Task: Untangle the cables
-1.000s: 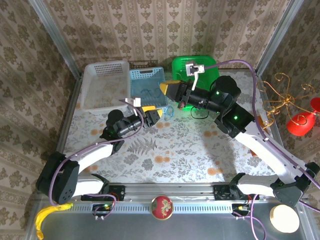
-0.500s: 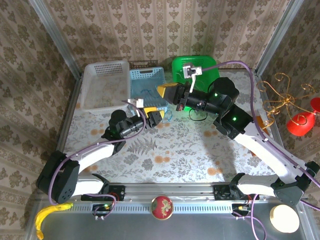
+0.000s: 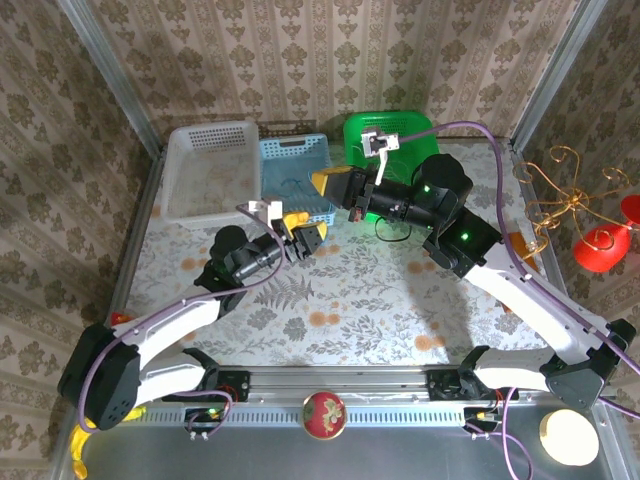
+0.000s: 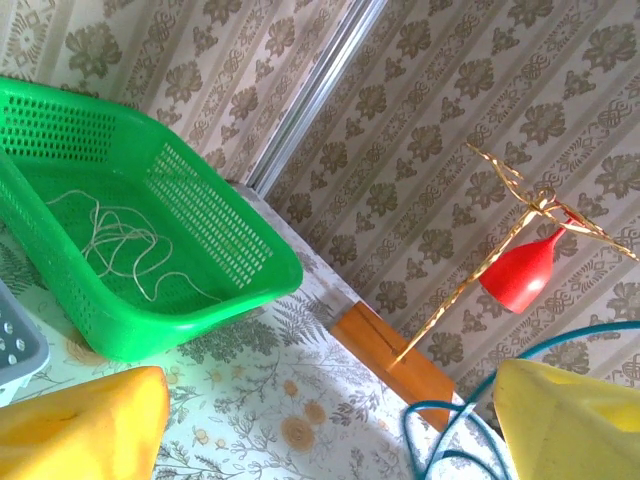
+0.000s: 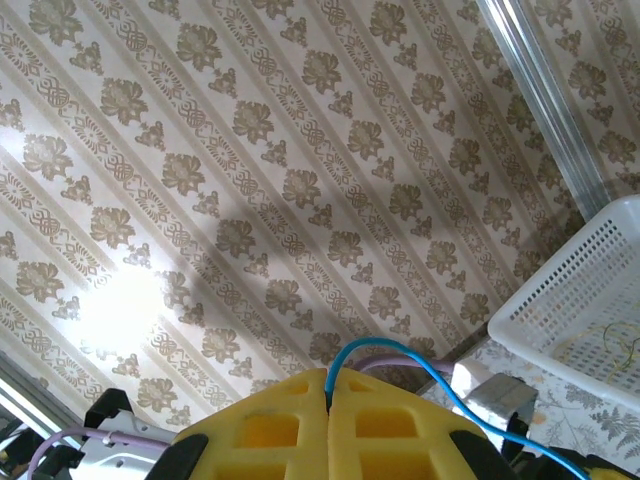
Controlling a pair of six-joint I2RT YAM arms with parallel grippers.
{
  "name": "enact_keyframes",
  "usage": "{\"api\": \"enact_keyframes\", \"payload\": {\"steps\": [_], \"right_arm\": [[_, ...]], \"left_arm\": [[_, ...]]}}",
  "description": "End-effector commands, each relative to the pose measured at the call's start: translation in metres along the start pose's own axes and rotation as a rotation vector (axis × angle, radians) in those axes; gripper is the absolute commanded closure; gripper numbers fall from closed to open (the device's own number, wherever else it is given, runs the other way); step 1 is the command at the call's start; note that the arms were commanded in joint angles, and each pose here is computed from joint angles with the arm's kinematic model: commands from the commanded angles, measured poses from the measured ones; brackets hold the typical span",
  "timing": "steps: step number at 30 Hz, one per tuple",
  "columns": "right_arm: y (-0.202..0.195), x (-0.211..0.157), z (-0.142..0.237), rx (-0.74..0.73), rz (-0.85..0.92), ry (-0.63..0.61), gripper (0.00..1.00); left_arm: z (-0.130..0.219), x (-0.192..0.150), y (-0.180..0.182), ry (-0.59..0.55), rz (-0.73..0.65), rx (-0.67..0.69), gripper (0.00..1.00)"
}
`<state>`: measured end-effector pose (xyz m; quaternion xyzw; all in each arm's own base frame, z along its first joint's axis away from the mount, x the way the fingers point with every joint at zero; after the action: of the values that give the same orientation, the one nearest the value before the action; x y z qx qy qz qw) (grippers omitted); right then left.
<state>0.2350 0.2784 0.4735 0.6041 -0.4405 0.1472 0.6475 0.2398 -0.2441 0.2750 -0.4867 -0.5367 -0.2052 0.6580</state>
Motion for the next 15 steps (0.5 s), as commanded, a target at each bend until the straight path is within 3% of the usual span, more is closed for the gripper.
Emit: {"api": "enact_keyframes", "payload": {"steps": [1,15], "right_arm": [[0.011,0.012,-0.002,0.024,0.028,-0.046,1.00],[0.012,0.012,-0.005,0.026,0.030,-0.043,1.00]], "left_arm": [[0.005,-0.001,-0.002,-0.010,-0.027,0.013,0.15],[0.009,-0.012,0.005,-0.008,-0.021,0.042,0.19]]}}
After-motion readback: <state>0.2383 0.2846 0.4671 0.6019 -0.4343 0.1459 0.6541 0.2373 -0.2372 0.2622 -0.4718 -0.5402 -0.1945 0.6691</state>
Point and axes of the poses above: each hand's point on the last joint's axis, 136 mm out from that joint toward the fingers, its own z axis back along the fingers, its own y axis along the line the jaws close on, x = y × z, the point moved 4 cm from there along z, back along the fingers, and after that the axes turned 8 degrees about -z, right-handed, at the moved point
